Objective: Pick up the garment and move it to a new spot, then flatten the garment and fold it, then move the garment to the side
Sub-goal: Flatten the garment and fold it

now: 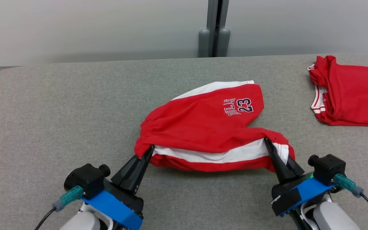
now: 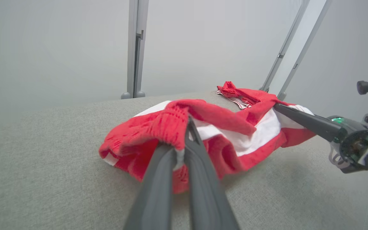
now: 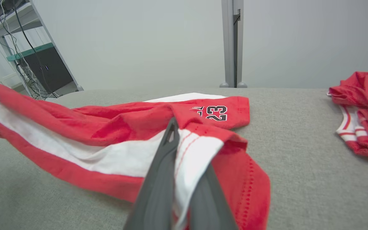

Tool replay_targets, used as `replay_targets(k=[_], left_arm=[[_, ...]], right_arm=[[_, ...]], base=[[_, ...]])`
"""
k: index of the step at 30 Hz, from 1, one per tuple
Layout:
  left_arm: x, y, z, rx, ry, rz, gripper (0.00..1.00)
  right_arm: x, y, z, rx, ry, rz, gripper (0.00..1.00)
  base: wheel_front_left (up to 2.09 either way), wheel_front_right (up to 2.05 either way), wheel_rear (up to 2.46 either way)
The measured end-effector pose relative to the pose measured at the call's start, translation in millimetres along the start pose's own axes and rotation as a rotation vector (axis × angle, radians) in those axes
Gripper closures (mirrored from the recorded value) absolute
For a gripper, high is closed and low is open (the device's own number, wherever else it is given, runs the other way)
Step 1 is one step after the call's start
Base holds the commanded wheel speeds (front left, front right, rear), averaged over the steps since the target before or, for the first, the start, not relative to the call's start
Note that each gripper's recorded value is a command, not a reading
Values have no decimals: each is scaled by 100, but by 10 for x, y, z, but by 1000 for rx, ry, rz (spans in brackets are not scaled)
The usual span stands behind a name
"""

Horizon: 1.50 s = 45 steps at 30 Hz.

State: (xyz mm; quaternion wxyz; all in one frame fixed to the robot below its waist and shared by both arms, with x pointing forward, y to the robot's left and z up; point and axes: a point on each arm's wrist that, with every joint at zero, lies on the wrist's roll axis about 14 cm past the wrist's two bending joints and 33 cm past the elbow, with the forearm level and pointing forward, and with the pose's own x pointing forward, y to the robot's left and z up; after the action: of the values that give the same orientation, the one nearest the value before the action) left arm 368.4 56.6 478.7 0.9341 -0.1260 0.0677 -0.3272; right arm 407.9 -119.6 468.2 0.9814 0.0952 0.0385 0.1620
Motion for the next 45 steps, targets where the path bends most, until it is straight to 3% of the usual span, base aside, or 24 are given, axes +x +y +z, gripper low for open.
replay_targets(k=[9, 15, 25, 36, 45], left_arm=[[83, 154, 475, 0, -134, 24, 100], [86, 155, 510, -1, -149, 27, 100], [771, 533, 1145, 97, -238, -20, 100], [1838, 1042, 2091, 233, -347, -36, 100], [2073, 1007, 2548, 303, -436, -60, 100]], right_arm=[[66, -216, 353, 22, -105, -57, 100], [72, -259, 351, 40, -107, -70, 100], [916, -288, 1026, -30, -228, 19, 100], [2047, -618, 2016, -2, -372, -2, 100], [2334, -547, 2415, -24, -450, 25, 100]], base=[[0, 0, 0], [0, 0, 0], [0, 0, 0], [0, 0, 0], [0, 0, 0]])
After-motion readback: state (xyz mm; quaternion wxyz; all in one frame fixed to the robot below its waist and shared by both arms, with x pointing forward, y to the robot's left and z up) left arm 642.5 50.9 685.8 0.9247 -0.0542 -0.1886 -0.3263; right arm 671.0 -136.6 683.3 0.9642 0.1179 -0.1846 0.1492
